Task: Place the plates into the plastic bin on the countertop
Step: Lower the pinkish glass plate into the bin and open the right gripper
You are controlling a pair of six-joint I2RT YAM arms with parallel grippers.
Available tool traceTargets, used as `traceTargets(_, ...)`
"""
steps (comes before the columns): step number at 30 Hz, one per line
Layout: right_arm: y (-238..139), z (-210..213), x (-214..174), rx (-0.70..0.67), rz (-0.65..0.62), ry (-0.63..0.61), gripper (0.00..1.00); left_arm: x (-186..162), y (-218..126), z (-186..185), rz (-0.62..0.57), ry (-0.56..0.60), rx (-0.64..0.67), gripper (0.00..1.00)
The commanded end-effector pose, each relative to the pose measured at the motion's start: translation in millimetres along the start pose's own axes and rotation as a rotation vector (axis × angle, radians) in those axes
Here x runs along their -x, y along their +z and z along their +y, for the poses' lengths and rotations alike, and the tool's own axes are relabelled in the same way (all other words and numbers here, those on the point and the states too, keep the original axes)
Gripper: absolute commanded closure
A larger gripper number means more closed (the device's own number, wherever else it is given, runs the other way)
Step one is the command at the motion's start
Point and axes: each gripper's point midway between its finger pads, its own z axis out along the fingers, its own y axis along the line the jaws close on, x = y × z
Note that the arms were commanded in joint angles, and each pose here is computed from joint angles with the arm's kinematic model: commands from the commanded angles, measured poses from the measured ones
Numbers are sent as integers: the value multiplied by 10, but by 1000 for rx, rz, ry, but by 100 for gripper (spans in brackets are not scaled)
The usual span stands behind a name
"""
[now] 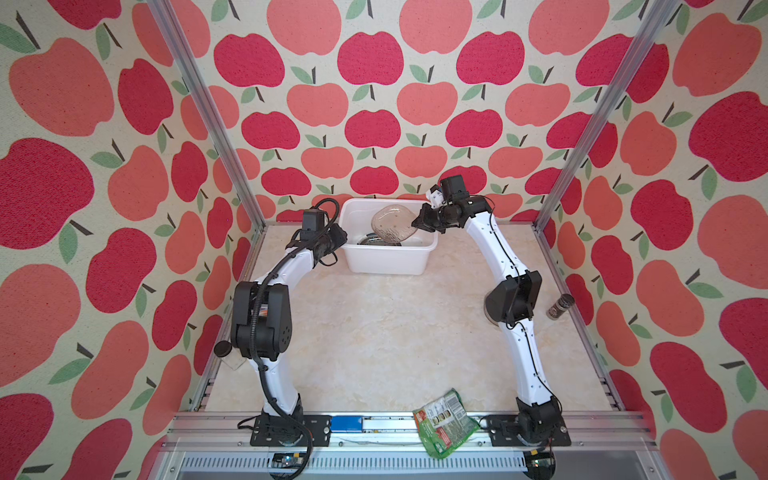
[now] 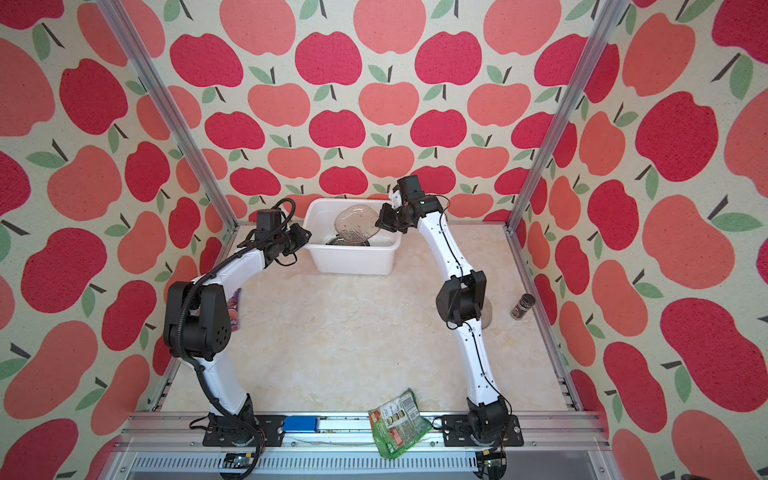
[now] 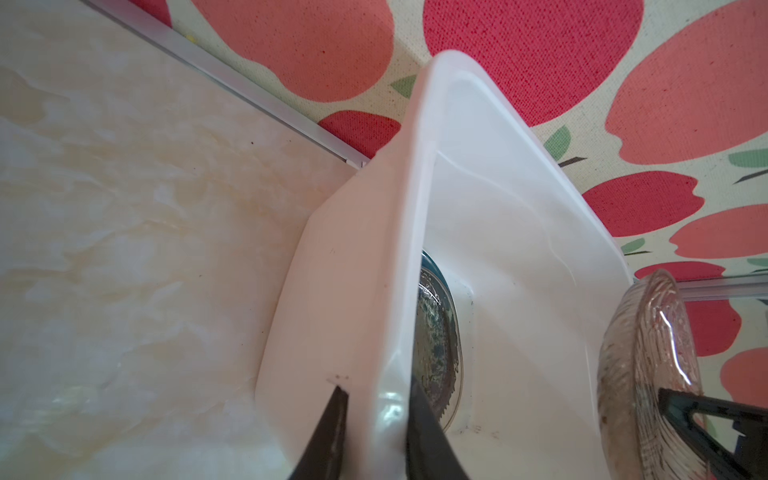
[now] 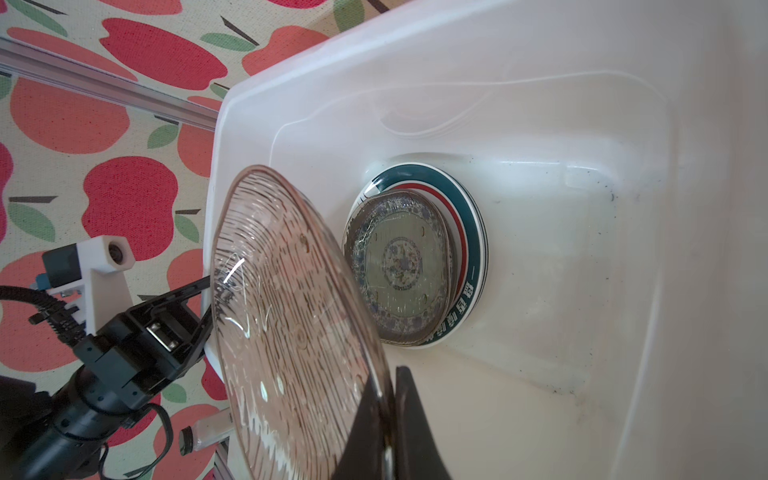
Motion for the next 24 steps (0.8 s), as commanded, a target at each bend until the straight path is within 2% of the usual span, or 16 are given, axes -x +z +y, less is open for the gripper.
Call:
traceTargets(1, -22, 137, -51, 10, 6, -31, 100, -257, -85, -75, 70, 32, -12, 100)
traceTargets(10, -21, 82, -309, -70, 78, -57, 100, -561, -552, -271, 89, 78, -9, 100)
traceTargets(15, -134, 61, -704, -172, 195, -154, 100, -734, -882, -316, 48, 84, 28, 100)
traceTargets(18, -175, 32, -922, -235, 250, -198, 100, -834, -970, -270, 32, 73, 49, 100)
traceTargets(24, -197, -142, -1305, -301, 348, -181, 100, -965, -1025, -110, 13, 36, 86, 100)
